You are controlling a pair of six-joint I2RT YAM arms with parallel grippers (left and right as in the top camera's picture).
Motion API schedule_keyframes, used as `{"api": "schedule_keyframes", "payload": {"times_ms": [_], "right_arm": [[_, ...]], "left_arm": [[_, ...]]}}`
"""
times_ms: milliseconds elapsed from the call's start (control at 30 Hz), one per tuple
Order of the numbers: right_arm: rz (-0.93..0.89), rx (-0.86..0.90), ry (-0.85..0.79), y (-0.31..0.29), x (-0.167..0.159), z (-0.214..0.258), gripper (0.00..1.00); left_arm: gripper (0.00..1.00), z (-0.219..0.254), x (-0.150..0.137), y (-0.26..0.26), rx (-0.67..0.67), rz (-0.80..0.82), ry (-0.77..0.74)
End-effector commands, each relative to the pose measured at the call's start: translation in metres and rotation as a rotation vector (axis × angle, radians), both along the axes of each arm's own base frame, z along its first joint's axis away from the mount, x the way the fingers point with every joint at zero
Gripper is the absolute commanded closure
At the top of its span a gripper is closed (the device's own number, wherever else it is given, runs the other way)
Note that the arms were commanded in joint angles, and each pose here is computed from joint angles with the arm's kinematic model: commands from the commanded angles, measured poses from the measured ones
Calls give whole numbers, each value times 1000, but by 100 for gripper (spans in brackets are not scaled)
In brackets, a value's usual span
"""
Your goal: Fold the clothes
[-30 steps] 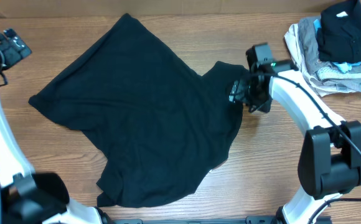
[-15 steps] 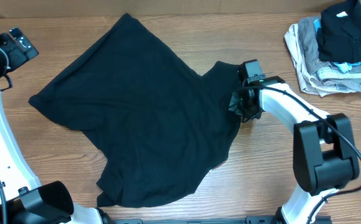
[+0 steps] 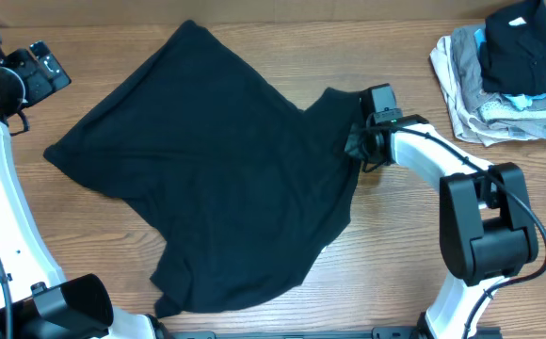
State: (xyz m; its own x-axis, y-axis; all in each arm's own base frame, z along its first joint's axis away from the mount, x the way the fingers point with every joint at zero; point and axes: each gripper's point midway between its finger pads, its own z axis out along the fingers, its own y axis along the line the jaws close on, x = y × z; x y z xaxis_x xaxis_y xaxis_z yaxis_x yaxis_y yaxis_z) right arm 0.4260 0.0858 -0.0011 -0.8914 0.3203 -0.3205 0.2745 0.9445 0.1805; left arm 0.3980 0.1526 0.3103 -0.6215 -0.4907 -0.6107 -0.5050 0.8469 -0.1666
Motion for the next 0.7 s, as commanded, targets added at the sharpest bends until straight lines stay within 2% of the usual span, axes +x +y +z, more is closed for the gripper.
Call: {"api": "schedule_keyframes", "payload": {"times_ms": [0, 200, 333, 400, 433, 500, 533, 567, 600, 633, 667], "right_arm": [[-117, -95, 93, -54, -10, -51, 94], [-217, -62, 10, -107, 15, -60, 94], [-257, -18, -111, -138, 41, -49, 93], [-270, 1, -152, -146, 53, -40, 89], [-274, 6, -171, -150, 60, -33, 82], [-247, 15, -198, -151, 72, -21, 58], [-230, 17, -200, -152, 78, -13, 43], [-224, 15, -187, -153, 84, 0, 21], [-217, 13, -171, -153, 87, 9, 9], [-214, 14, -159, -153, 89, 18, 0], [-202, 16, -146, -152, 91, 30, 0]], "left_arm": [[0, -11, 5, -5, -3, -42, 34], [0, -20, 7, -7, -12, -48, 55], [0, -24, 10, -8, -14, -51, 64], [0, -26, 11, -9, -15, -55, 68], [0, -26, 12, -10, -14, -61, 71], [0, -26, 13, -13, -14, -68, 70], [0, -26, 14, -14, -13, -71, 68], [0, -26, 14, -15, -12, -74, 67], [0, -26, 14, -15, -12, -75, 68], [0, -26, 14, -15, -12, -74, 69], [0, -26, 14, -15, -10, -78, 69]]}}
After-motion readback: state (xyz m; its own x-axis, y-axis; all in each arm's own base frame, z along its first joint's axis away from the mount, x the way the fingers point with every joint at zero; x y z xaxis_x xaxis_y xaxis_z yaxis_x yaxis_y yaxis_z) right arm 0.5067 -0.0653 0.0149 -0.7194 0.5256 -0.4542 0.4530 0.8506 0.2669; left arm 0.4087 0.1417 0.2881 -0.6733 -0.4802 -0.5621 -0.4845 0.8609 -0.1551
